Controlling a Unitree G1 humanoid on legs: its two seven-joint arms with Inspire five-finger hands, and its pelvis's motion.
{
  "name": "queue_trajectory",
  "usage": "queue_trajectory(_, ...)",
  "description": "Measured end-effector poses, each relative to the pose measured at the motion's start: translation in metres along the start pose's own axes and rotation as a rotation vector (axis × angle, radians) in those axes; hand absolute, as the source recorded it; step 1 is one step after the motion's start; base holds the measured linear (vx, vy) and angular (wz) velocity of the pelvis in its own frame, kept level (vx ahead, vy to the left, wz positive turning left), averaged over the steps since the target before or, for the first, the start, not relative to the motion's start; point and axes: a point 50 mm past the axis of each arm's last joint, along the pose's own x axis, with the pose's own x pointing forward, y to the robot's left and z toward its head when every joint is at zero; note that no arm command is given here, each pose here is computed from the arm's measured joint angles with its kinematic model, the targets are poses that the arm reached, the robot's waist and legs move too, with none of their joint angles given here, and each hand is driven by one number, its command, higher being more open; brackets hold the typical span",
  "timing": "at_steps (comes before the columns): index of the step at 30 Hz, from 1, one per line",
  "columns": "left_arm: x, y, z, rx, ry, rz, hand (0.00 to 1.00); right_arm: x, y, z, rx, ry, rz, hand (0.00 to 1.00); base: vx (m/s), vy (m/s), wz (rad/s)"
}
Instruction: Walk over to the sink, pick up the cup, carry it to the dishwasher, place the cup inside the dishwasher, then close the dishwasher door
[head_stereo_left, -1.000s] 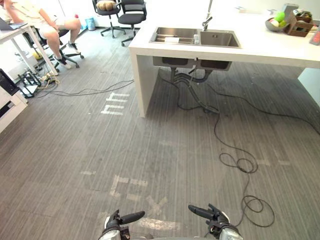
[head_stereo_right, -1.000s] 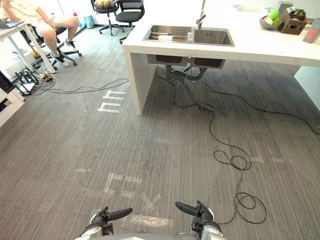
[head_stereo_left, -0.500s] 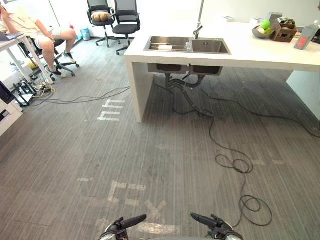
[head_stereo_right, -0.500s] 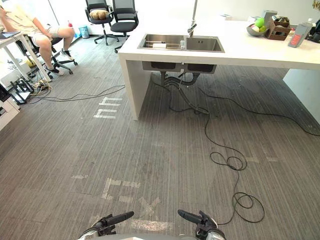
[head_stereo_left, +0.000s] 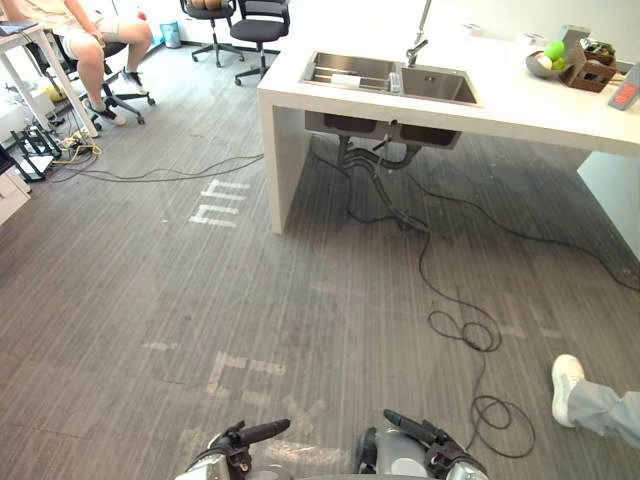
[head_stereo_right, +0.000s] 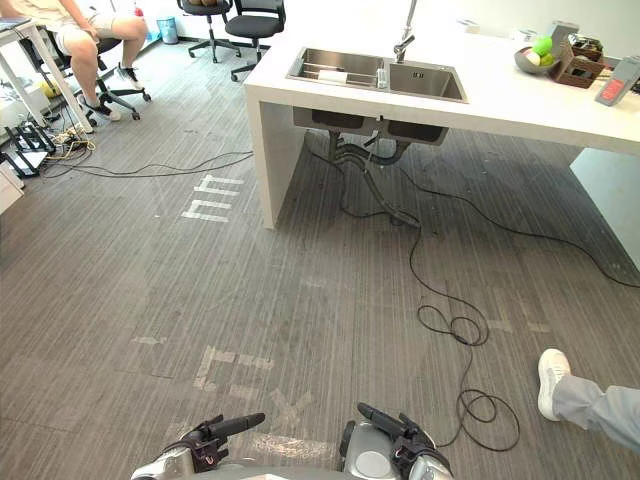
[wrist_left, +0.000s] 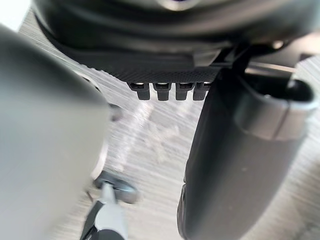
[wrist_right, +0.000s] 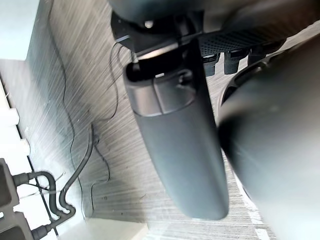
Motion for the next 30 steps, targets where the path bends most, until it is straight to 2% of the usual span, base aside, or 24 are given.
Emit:
queue_trajectory(6, 0.0, -0.018, -0.004, -0.028, 0.034, -0.048, 1.0, 0.0, -0.007, 0.007, 0.053, -0.014, 0.013, 1.0, 0.36, -0.298, 0.12)
queue_trajectory(9, 0.001, -0.017, -0.016, -0.082, 0.09, -0.038, 1.0, -0.001, -0.016, 0.005, 0.097, 0.029, 0.014, 1.0, 0.45, -0.322, 0.1)
queue_trajectory(13, 0.002, -0.021, -0.012, -0.13, 0.009, -0.055, 1.0, -0.003, -0.027, -0.004, 0.076, 0.065, -0.005, 1.0, 0.46, -0.264, 0.01)
queue_trajectory(17, -0.001, -0.035, 0.015, -0.183, -0.141, -0.149, 1.0, -0.001, -0.026, 0.009, 0.094, 0.04, -0.006, 1.0, 0.46, -0.053, -0.42)
queue_trajectory(21, -0.003, -0.047, 0.023, -0.21, -0.17, -0.186, 1.0, 0.002, -0.008, 0.02, 0.095, 0.01, 0.03, 1.0, 0.41, 0.008, -0.51)
queue_trajectory(23, -0.003, -0.053, 0.025, -0.224, -0.172, -0.193, 1.0, 0.002, -0.01, 0.021, 0.132, -0.001, 0.018, 1.0, 0.43, 0.101, -0.24)
queue_trajectory(26, -0.002, -0.049, 0.022, -0.221, -0.15, -0.164, 1.0, -0.001, -0.02, 0.001, 0.169, 0.051, -0.01, 1.0, 0.43, 0.217, -0.04)
queue_trajectory(30, -0.001, -0.043, 0.041, -0.197, -0.172, -0.145, 1.0, -0.002, -0.02, -0.003, 0.184, 0.077, -0.011, 1.0, 0.38, 0.181, 0.13)
